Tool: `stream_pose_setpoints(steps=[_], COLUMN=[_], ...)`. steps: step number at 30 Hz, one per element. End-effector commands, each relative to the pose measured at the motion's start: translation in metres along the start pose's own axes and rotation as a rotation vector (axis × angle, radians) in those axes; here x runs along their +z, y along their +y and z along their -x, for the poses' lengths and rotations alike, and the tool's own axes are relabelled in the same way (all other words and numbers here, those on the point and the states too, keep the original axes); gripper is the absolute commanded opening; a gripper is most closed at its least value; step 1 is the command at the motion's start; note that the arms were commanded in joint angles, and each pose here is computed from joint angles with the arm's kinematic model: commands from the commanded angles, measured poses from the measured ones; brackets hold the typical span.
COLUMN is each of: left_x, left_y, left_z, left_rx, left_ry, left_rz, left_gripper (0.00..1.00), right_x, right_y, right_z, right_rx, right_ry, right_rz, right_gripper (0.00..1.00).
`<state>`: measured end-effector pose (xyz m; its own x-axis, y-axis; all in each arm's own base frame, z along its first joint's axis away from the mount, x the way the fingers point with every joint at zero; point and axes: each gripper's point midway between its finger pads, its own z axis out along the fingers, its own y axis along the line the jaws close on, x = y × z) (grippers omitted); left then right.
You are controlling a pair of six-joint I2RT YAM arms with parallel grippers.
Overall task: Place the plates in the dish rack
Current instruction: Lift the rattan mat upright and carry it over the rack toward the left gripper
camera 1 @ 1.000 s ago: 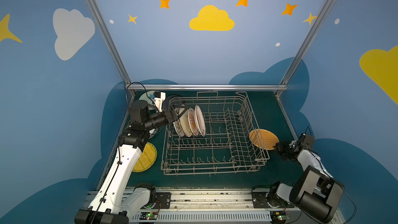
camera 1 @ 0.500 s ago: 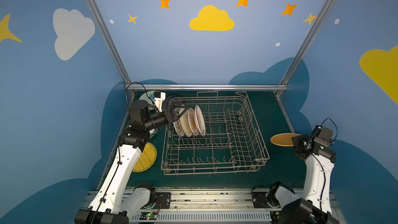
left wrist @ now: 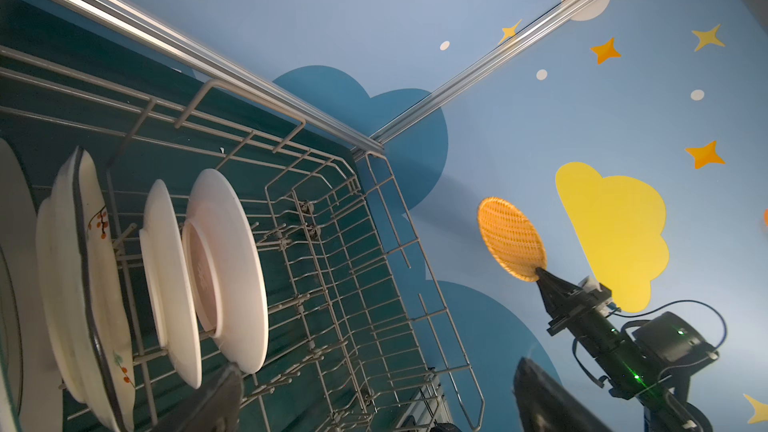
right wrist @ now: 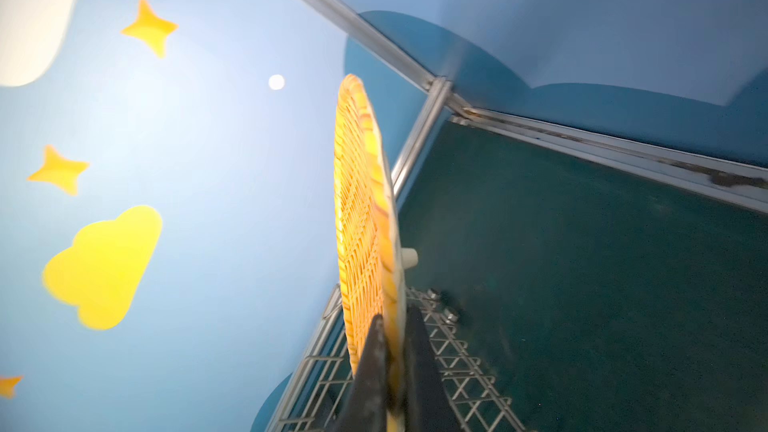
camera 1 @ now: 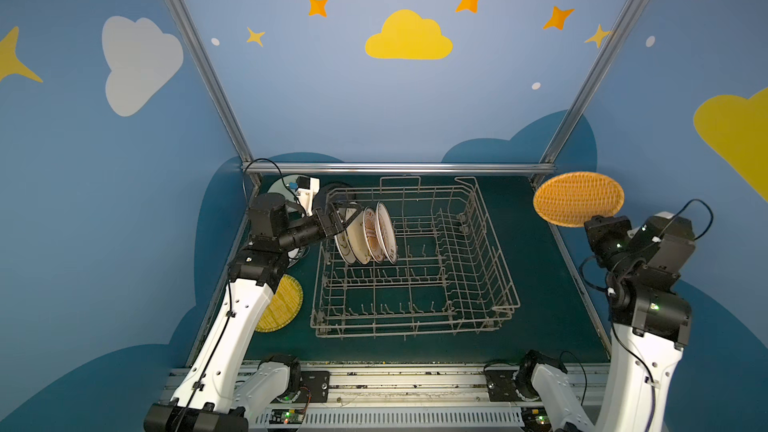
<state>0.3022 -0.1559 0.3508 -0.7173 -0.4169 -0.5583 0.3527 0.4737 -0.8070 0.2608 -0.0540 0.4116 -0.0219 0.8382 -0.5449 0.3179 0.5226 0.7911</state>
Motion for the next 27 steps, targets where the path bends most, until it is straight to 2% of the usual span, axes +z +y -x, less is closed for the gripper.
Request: stream_pose_setpoints(steps=[1,7,10,14,18,23,27], left_x=[-0.001,0.000,0.001,0.006,0.020,0.031,0.040], left_y=[-0.007,-0.010,-0.009,-0.013,-0.022,-0.019,-0.021], left_z=[0.002,0.002,0.002,-0.005,-0.024,-0.036,-0.045], left_rx=[0.024,0.016,0.009,0.011,0.021,-0.003,-0.028], left_ry=[-0.007,-0.010,-0.010,0.023,0.104,0.150,0.156], left_rz=[-0.037,-0.051,-0.047,-0.083,-0.111,-0.065,-0.063], left_gripper=[1.00,1.00,1.00,1.00,1.00,0.98,0.94], right_x=[-0.005,0.002,0.000,-0.004,-0.007,-0.015,-0.023], right_y=[0.054,0.096,0.111,0.124,0.132,0.138,0.139], right_z=[-0.010,-0.084,-0.121,-0.165,-0.205,-0.230,-0.229], right_rx=[-0.044,-0.160,-0.237,-0.266,-0.261,-0.270,-0.303], right_ry=[0.076,0.348,0.427,0.528,0.649,0.743,0.746], right_rz=[0.177,0.316,0.384,0.452,0.505,0.565,0.601], right_gripper=[0.00,0.00,0.00,0.00,0.00,0.00,0.00])
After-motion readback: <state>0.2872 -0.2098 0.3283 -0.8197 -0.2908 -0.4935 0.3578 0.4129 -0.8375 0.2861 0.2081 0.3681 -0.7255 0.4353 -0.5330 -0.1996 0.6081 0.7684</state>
